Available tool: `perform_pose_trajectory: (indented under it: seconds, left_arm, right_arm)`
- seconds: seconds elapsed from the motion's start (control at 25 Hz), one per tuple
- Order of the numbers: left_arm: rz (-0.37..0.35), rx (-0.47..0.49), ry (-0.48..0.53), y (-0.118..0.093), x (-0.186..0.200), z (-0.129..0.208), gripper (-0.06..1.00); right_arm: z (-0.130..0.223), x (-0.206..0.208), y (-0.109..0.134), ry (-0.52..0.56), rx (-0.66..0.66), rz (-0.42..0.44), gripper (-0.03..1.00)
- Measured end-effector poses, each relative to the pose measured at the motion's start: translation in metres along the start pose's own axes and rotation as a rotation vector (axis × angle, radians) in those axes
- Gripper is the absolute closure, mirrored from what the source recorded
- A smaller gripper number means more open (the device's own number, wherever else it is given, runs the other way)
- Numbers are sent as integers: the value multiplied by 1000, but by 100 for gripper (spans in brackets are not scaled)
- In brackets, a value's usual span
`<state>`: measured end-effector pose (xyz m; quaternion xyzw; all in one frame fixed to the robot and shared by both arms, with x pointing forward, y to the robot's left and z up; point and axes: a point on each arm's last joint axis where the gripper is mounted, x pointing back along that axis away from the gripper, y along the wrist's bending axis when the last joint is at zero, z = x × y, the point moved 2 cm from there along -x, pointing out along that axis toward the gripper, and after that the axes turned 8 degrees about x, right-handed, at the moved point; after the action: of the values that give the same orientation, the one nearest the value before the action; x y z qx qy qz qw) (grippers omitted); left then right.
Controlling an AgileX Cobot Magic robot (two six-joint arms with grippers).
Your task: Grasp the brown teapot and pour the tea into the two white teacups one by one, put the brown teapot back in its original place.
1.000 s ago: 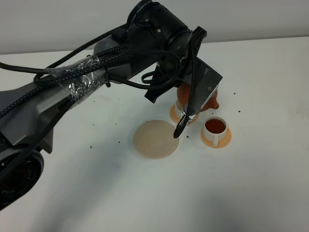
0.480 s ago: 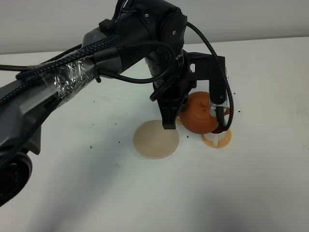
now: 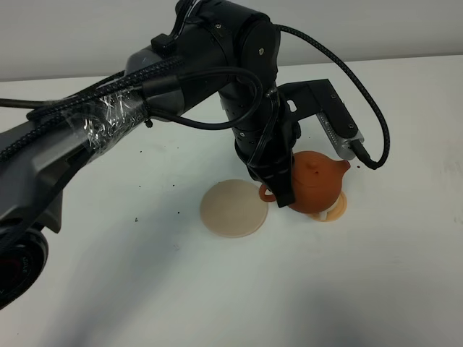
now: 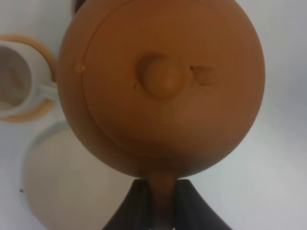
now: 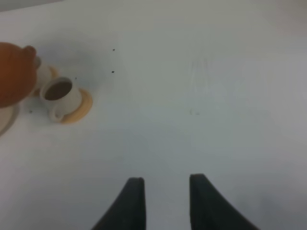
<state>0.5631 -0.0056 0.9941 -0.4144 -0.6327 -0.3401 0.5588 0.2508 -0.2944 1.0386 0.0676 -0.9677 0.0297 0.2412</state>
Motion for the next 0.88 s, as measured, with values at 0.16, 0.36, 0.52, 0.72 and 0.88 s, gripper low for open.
perform_pose_trajectory:
  seconds: [0.16, 0.36, 0.52, 0.72, 0.88]
  left_arm:
    - [13, 36, 28, -2, -8, 5, 82]
    - [39, 59, 60, -5, -17, 11, 82]
    - [53, 71, 85, -6, -24, 15, 82]
    - [53, 54, 83, -6, -25, 15, 82]
    - [31, 27, 42, -4, -16, 13, 82]
  right_arm:
    - [0, 0, 0, 0, 0, 0, 73]
    - [0, 0, 0, 0, 0, 0, 73]
    - [0, 0, 0, 0, 0, 0, 73]
    - [0, 0, 0, 0, 0, 0, 73]
    - [0, 0, 0, 0, 0, 0, 73]
